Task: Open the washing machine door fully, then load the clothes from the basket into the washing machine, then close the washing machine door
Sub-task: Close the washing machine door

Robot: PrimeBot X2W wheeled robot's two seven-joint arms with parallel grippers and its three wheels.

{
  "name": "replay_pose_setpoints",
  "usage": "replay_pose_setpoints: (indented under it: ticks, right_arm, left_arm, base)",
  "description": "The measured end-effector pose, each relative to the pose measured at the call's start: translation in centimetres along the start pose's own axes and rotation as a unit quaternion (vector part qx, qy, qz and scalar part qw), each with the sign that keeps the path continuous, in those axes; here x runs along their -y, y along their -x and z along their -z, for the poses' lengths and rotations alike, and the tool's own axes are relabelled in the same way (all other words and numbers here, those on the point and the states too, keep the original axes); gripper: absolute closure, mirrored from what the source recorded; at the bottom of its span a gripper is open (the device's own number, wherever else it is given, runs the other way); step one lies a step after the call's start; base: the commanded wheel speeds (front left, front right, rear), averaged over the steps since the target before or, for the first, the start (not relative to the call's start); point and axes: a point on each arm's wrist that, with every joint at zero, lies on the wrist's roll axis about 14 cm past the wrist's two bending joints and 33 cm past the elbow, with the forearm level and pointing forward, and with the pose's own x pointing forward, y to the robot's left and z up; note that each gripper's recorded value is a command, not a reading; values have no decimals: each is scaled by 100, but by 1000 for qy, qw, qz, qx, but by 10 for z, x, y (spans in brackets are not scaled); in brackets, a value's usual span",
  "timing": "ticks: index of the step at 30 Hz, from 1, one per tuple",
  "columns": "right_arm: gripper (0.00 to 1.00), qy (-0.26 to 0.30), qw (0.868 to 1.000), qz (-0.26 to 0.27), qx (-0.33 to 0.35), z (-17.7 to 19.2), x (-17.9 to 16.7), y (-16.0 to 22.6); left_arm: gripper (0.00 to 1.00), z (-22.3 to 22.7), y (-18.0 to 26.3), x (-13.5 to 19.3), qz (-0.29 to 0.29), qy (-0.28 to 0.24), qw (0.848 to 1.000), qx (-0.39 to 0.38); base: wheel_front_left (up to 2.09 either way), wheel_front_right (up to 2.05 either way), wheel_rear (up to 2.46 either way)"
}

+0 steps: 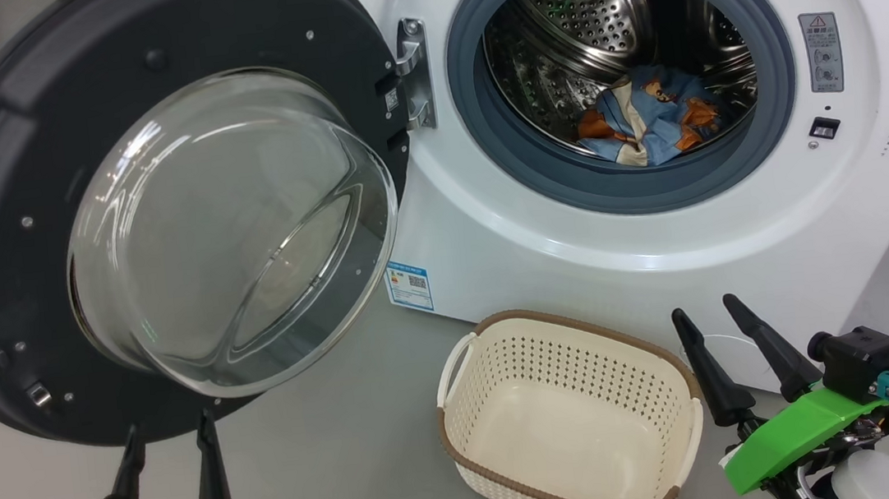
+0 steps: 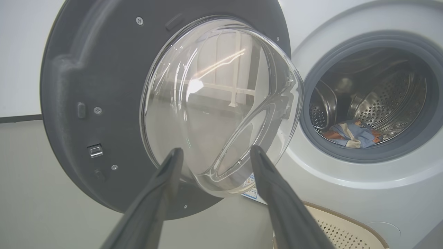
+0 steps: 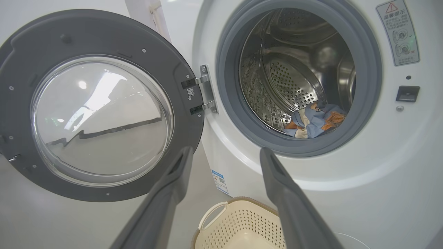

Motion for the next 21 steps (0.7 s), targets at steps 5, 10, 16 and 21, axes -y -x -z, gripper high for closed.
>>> replay_pose_setpoints:
  ticks: [5, 10, 16, 21]
  right_arm:
    - [0, -1, 1000, -2, -1, 1, -1, -1]
    - [0, -1, 1000, -4, -1, 1, -2, -3]
    - [0, -1, 1000, -4, -2, 2, -1, -3]
    - [0, 0, 1000, -2, -2, 2, 3, -3]
  left_arm:
    - [0, -3, 0, -3, -2, -1, 1000, 4]
    - [10, -19, -2, -8, 1, -12, 1000, 22]
    - [100, -57, -10, -16, 4, -27, 997, 67]
    - [100, -119, -25, -15, 19, -38, 989, 143]
  base:
    - [0, 0, 0]
    - [0, 0, 0]
    - [0, 0, 0]
    - [0, 0, 0]
